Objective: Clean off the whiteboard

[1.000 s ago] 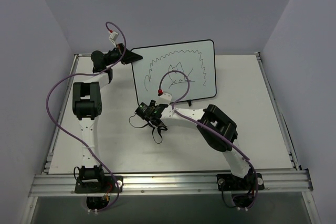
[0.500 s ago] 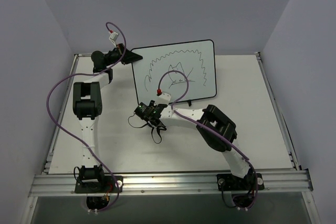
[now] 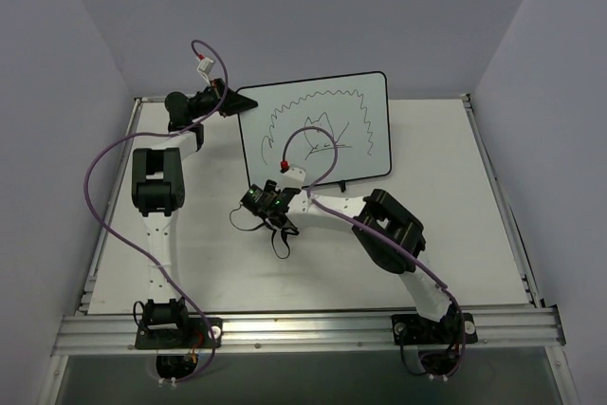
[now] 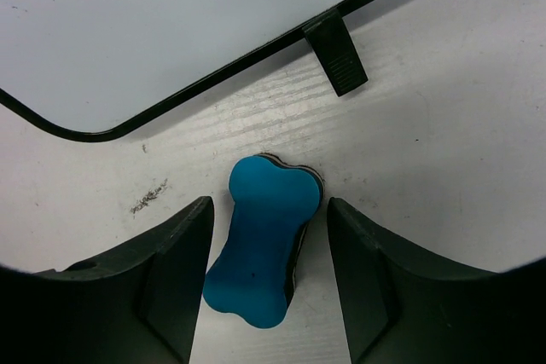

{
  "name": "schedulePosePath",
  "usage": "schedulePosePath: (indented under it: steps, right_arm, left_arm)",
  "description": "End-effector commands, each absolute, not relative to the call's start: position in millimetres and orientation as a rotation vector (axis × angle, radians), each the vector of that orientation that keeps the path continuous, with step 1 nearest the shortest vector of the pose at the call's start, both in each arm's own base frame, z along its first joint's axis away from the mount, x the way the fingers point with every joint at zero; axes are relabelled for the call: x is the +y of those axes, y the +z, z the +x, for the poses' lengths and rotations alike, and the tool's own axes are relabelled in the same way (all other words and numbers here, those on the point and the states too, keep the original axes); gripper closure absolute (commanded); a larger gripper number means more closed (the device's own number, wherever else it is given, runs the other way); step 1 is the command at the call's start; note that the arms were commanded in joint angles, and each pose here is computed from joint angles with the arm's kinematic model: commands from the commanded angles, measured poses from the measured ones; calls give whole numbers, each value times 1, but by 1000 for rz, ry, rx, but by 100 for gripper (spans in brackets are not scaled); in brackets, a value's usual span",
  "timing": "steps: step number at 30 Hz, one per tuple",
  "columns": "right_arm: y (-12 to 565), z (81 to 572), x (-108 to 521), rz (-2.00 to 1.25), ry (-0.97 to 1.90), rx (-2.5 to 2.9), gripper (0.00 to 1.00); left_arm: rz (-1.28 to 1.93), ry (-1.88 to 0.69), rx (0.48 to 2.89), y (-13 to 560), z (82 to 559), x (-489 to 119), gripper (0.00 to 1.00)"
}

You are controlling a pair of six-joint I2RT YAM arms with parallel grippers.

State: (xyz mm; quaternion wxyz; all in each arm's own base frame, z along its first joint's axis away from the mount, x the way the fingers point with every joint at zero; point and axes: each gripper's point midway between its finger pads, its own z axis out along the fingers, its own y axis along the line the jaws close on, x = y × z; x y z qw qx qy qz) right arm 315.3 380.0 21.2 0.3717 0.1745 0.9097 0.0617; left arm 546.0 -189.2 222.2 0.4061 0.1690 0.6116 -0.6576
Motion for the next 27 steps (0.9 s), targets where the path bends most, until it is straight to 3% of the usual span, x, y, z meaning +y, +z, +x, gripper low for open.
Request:
schedulePosePath:
  steps: [1,27]
  right_arm:
    - [19,312,379,428,119,2337,48]
    - [22,311,383,470,76,2325,64]
  left_arm:
    - [665,-1499,1334,247,537,-193,98]
    - [662,-1505,1334,245,538,-193,98]
